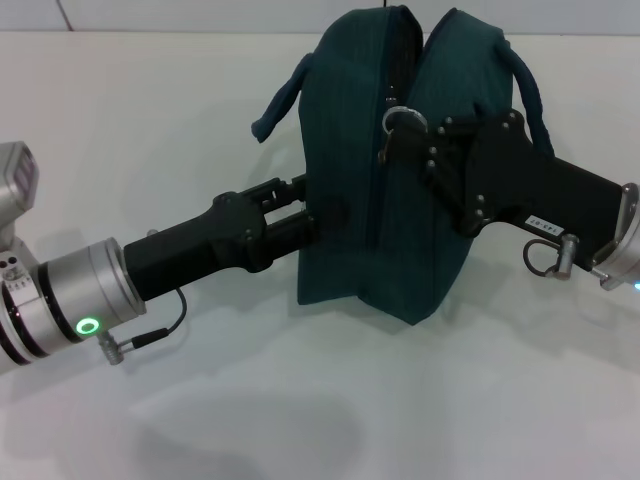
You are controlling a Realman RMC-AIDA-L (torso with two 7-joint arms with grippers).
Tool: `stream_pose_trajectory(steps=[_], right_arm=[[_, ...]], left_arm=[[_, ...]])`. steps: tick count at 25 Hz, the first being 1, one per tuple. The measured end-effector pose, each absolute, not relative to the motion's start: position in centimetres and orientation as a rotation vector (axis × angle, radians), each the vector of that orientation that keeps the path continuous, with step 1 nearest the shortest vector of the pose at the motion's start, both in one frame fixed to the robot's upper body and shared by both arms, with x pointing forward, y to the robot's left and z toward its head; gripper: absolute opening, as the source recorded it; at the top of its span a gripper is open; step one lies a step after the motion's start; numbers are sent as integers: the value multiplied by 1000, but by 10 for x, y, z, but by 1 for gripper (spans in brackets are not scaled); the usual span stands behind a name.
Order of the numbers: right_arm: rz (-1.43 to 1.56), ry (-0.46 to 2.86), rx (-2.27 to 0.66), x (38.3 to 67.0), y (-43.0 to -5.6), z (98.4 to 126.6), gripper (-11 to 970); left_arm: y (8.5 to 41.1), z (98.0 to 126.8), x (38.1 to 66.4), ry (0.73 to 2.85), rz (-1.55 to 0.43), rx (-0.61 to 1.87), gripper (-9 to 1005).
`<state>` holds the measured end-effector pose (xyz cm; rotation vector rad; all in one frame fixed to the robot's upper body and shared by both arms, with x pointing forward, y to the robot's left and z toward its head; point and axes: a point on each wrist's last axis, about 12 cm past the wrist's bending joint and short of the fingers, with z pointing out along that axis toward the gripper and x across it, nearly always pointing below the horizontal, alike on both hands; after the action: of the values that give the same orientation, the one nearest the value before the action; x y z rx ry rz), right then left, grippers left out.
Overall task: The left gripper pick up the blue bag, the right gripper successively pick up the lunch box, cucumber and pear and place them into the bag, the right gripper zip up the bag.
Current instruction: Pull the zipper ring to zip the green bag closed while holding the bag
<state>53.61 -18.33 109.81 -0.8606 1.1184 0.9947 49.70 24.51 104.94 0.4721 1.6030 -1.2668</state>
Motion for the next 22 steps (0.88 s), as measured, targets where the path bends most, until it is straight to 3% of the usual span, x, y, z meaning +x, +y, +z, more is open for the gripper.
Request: stream_pose_trajectory(steps=[10, 13, 18, 22], right_arm=[[995, 1116, -863, 537, -183, 1099, 5], [994, 1117, -863, 537, -182, 1099, 5], [995, 1112, -864, 538, -182, 1100, 5], [994, 1094, -851, 540, -180, 1104, 5]], left_arm=[[243, 1051, 497, 1597, -1276, 506, 576], [241, 1051, 498, 1598, -1283, 527, 364], [238, 1052, 499, 1598, -1289, 556, 205], [236, 1052, 498, 1605, -1293, 590, 151]])
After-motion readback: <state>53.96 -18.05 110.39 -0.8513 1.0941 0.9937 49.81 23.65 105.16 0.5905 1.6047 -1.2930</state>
